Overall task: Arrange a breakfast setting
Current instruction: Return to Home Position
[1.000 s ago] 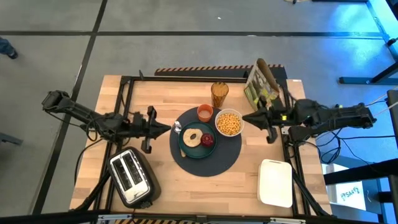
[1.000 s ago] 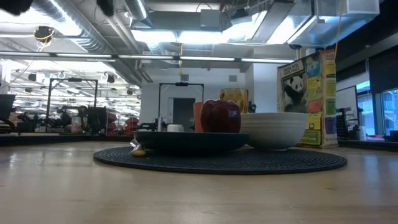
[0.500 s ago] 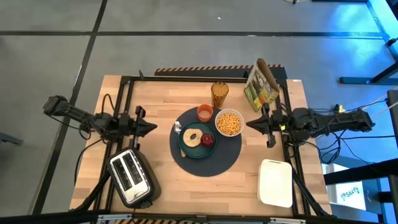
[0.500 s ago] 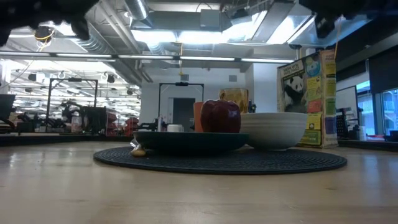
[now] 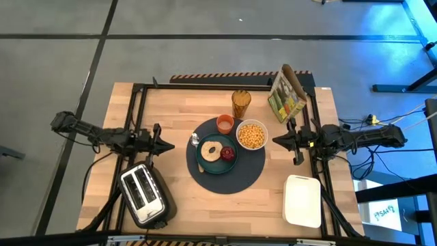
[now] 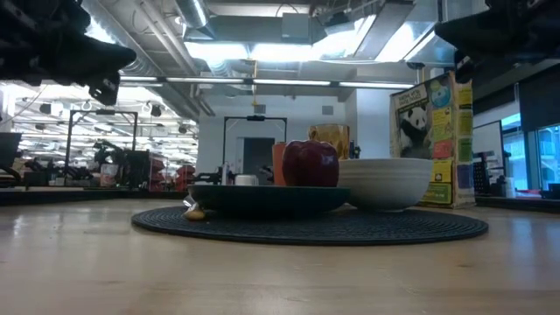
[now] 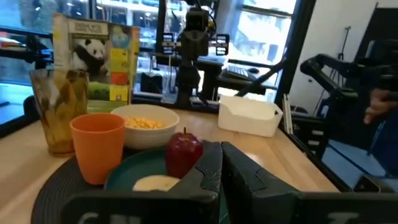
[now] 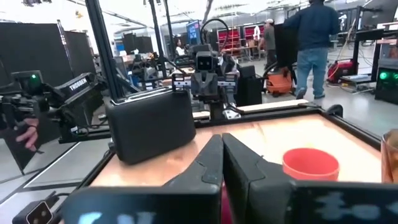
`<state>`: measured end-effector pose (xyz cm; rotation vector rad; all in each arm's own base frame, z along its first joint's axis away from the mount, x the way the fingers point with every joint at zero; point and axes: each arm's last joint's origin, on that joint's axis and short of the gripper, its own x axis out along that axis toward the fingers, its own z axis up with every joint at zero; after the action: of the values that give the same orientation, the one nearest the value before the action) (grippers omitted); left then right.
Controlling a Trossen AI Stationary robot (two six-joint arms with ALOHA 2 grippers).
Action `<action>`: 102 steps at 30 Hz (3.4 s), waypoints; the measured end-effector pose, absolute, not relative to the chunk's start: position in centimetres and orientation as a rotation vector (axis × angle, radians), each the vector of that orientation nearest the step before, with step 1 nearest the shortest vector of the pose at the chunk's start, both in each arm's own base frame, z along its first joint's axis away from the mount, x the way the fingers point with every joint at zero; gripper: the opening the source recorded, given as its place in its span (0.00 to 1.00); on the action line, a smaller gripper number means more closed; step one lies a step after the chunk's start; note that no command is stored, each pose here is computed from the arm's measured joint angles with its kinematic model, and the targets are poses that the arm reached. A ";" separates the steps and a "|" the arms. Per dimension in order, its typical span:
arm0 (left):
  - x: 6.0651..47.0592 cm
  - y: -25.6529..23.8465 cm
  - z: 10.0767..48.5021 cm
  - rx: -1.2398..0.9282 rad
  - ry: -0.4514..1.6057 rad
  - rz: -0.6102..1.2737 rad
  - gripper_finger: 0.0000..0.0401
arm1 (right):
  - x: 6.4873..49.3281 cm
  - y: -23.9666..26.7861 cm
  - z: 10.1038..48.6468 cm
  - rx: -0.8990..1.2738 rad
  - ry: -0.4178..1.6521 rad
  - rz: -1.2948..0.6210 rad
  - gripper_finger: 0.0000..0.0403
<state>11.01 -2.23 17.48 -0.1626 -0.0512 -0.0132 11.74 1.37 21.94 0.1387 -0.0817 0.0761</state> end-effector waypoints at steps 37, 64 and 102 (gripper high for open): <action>10.2 0.3 16.2 -0.044 0.051 0.003 0.00 | 10.1 -1.3 17.5 0.130 -0.064 0.171 0.00; 10.3 0.3 16.0 -0.098 0.071 0.014 0.00 | 10.2 -1.6 17.2 0.137 -0.048 0.056 0.00; 10.3 0.3 16.0 -0.098 0.071 0.015 0.00 | 10.2 -1.6 17.2 0.137 -0.049 0.056 0.00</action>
<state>10.29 0.32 16.00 -0.0975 0.0709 0.0152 10.17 -1.60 17.23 0.1366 -0.0487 0.0560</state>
